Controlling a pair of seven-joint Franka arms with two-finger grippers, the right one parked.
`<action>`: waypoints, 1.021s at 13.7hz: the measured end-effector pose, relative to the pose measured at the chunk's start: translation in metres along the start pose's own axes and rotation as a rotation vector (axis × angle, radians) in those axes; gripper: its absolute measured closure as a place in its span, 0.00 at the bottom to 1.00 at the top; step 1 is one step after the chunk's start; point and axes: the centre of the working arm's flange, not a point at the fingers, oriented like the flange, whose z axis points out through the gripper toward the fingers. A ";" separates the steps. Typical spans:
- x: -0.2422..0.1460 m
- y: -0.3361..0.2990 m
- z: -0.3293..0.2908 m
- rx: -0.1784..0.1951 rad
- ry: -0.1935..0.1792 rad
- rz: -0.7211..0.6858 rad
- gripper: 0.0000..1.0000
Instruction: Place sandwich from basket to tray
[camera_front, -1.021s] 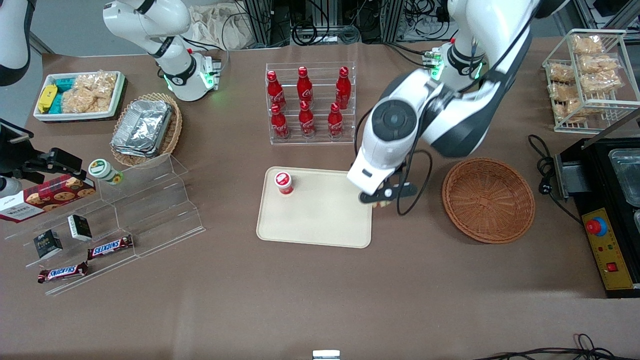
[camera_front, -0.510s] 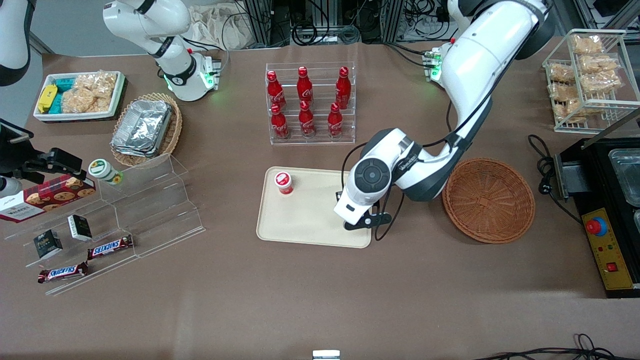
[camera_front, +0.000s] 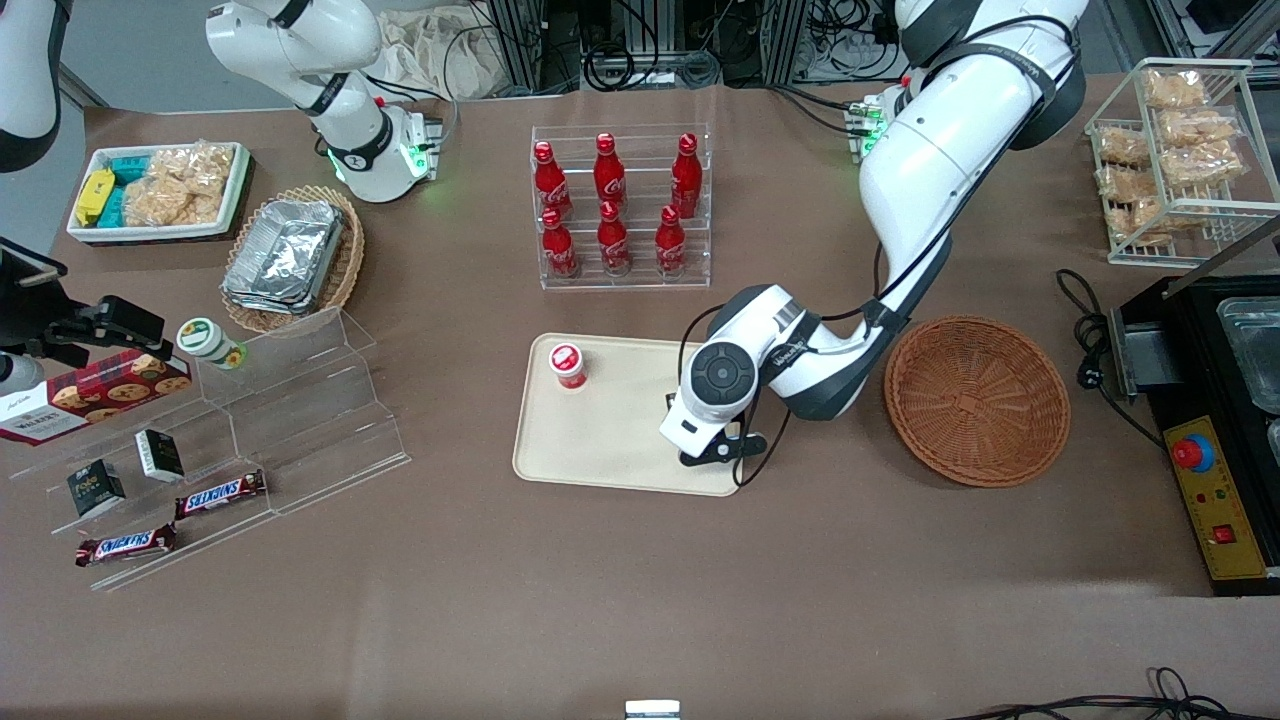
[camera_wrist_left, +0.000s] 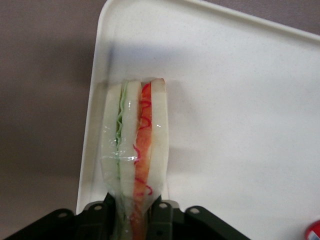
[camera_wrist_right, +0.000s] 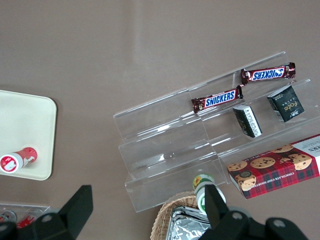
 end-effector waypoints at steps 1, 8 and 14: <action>0.002 0.001 0.001 -0.008 0.004 -0.003 0.52; -0.013 -0.016 -0.165 -0.044 0.164 -0.239 0.00; -0.008 -0.142 -0.314 -0.025 0.283 -0.399 0.00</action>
